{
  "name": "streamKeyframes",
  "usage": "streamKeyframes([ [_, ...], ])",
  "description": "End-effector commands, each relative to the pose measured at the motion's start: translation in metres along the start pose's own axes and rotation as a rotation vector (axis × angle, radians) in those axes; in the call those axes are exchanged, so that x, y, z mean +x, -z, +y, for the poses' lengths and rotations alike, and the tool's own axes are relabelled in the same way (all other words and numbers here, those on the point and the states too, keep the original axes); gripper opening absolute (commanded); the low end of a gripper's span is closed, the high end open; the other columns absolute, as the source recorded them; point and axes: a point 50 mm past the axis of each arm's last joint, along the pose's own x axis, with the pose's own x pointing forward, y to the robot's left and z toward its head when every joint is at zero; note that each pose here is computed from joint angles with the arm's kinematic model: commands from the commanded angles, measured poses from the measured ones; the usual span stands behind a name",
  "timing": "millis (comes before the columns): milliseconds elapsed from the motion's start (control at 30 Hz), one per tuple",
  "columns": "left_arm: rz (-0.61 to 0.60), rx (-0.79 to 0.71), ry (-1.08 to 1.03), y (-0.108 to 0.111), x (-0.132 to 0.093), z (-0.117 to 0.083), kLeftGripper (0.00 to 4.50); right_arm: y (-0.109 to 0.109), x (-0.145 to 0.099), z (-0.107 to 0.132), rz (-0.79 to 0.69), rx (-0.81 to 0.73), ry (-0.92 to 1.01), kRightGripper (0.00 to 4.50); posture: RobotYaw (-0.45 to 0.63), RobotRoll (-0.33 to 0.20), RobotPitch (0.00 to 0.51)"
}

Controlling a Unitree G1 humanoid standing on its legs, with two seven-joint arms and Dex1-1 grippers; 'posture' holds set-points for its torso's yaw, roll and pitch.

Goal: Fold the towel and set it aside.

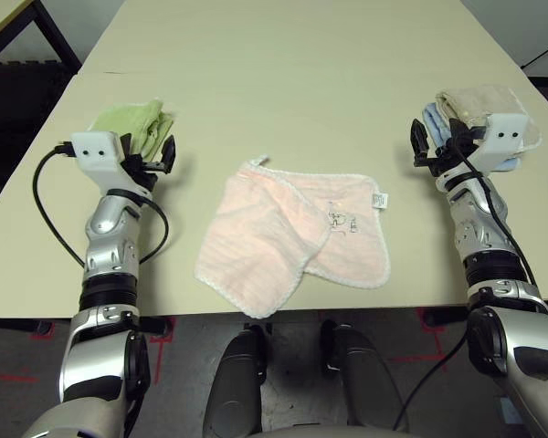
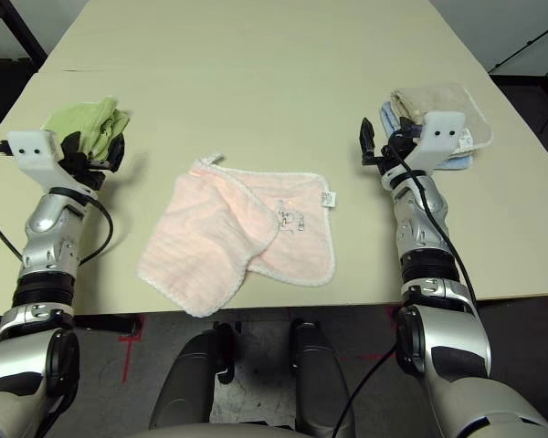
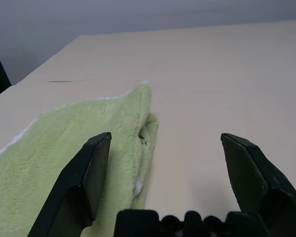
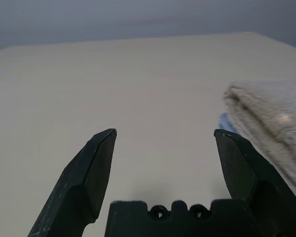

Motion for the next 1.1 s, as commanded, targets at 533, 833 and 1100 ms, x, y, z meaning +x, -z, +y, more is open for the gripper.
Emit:
streamKeyframes([
  [533,0.079,0.064,0.700,-0.041,-0.002,-0.017,4.50,-0.014,0.004,-0.025,0.178,-0.005,-0.304,4.42,-0.06,0.000,0.236],
  [833,0.165,0.101,0.875,-0.027,-0.021,-0.017,4.50,-0.038,0.015,-0.007,0.447,0.027,-0.518,4.42,-0.07,0.000,0.233],
  [1100,0.169,0.131,0.895,-0.027,-0.030,-0.013,4.50,-0.072,0.007,0.020,0.752,0.140,-0.545,4.42,-0.06,0.000,0.236],
])
